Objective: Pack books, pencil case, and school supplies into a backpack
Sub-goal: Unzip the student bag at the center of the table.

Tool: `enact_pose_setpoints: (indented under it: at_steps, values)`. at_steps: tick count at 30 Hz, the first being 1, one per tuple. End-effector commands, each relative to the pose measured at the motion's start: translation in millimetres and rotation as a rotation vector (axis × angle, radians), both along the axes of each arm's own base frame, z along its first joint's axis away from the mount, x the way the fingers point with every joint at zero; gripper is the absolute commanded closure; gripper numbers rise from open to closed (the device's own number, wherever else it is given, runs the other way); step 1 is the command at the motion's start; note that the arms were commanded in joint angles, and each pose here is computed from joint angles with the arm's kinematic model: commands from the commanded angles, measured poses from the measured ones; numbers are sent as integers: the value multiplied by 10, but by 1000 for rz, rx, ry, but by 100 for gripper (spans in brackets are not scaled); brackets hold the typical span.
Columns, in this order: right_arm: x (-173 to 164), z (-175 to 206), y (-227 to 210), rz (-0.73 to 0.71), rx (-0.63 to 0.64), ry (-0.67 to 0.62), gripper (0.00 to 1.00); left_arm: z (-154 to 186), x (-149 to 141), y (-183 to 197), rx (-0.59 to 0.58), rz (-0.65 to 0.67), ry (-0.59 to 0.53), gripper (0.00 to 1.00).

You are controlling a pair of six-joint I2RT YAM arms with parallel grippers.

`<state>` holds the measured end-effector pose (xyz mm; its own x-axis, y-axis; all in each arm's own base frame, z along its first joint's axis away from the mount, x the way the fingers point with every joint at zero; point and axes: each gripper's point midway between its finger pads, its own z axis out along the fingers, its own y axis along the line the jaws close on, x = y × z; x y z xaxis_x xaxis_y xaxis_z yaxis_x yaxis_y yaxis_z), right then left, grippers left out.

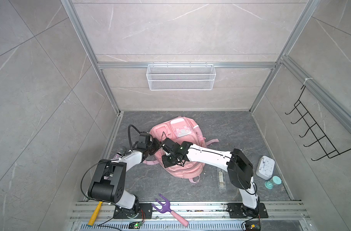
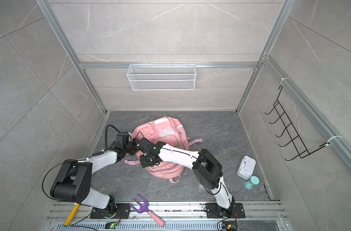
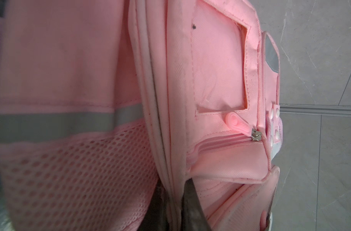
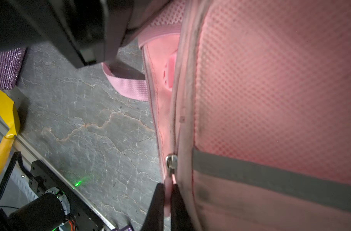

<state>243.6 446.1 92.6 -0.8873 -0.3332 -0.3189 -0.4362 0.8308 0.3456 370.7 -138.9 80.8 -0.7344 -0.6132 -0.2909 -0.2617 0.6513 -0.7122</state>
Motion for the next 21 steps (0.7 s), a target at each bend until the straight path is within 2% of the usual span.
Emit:
enact_pose_setpoints:
  at_steps: [1,6,10,16,21]
  values:
    - [330,101,117,-93,62,-49,93,-243,-277,89,19,39,121,100]
    - [535,107,49,-173,107,-61,93,-292,-360,91,13,35,132,100]
    - [563,109,17,-174,121,-49,89,-301,-368,113,29,31,135,100]
    - [336,249,-176,-117,165,-55,53,-232,-250,56,40,-3,130,100]
    - [142,411,-639,-124,129,-118,38,-207,-182,28,33,-6,125,100]
